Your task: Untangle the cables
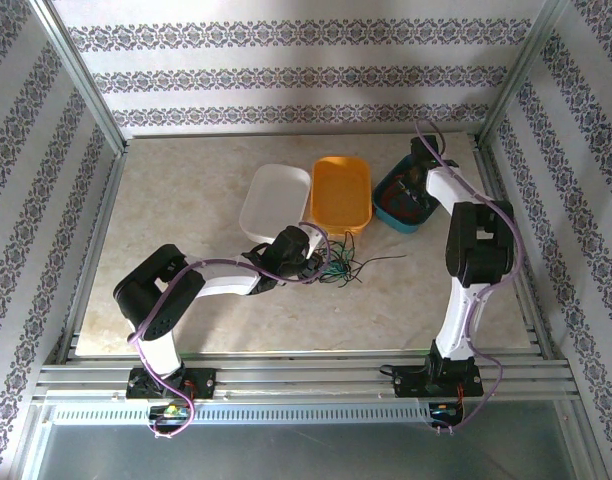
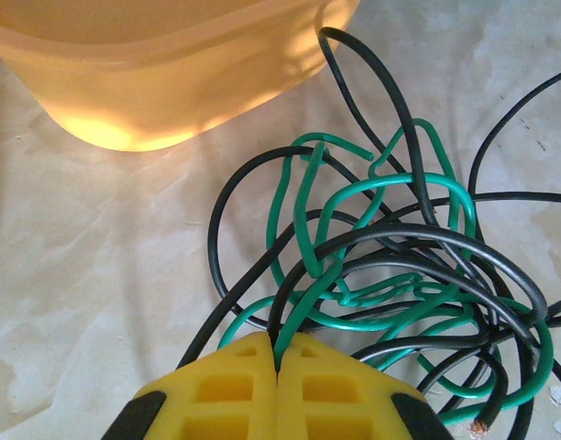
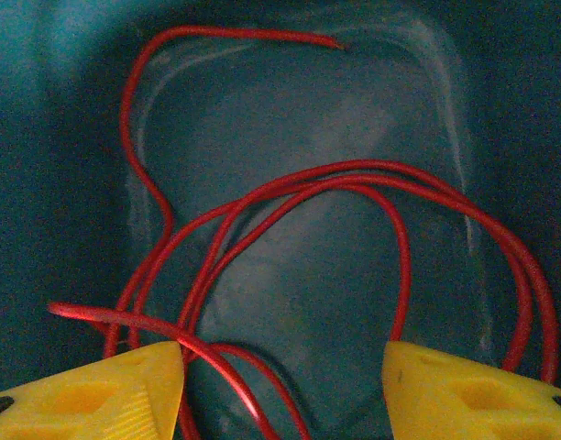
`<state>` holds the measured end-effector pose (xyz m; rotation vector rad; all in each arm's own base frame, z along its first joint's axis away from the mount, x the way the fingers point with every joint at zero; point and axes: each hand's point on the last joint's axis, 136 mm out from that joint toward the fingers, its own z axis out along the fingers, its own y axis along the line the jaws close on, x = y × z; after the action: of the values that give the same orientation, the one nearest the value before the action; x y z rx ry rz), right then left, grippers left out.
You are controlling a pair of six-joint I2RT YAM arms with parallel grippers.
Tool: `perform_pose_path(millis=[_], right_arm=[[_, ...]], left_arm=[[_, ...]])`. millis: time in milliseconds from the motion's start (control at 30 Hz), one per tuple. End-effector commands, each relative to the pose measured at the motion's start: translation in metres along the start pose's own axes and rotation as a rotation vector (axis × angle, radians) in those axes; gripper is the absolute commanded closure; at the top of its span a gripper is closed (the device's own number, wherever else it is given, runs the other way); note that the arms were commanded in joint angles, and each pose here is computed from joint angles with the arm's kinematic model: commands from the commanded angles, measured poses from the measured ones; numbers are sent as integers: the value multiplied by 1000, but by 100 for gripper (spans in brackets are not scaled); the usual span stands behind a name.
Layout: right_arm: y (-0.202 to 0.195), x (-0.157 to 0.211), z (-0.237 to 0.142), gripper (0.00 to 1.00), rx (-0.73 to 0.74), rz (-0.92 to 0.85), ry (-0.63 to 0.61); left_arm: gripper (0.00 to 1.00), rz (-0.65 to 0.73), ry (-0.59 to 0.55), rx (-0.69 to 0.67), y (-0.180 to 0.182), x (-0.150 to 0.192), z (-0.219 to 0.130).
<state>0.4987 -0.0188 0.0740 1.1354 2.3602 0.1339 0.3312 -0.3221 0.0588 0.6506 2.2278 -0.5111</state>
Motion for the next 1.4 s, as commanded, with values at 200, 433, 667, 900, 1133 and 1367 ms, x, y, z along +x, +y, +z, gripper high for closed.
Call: perform_pose_path(millis=[200, 433, 667, 900, 1133, 1367], right_arm=[[18, -13, -65, 39, -134, -83, -106], [32, 67, -122, 42, -333, -308, -13], [22, 199, -146, 45, -518, -566, 244], [30, 223, -134, 51, -530, -581, 278], [44, 233, -112, 58, -517, -577, 315], [40, 238, -92, 80, -470, -566, 329]], left_arm=[[100, -10, 8, -8, 4, 0, 0], [100, -4, 1, -7, 4, -3, -4], [100, -6, -5, -7, 4, -3, -5], [100, -10, -12, -9, 5, -3, -6], [100, -11, -15, -19, 6, -4, -8], [100, -13, -13, -33, 8, -3, -9]])
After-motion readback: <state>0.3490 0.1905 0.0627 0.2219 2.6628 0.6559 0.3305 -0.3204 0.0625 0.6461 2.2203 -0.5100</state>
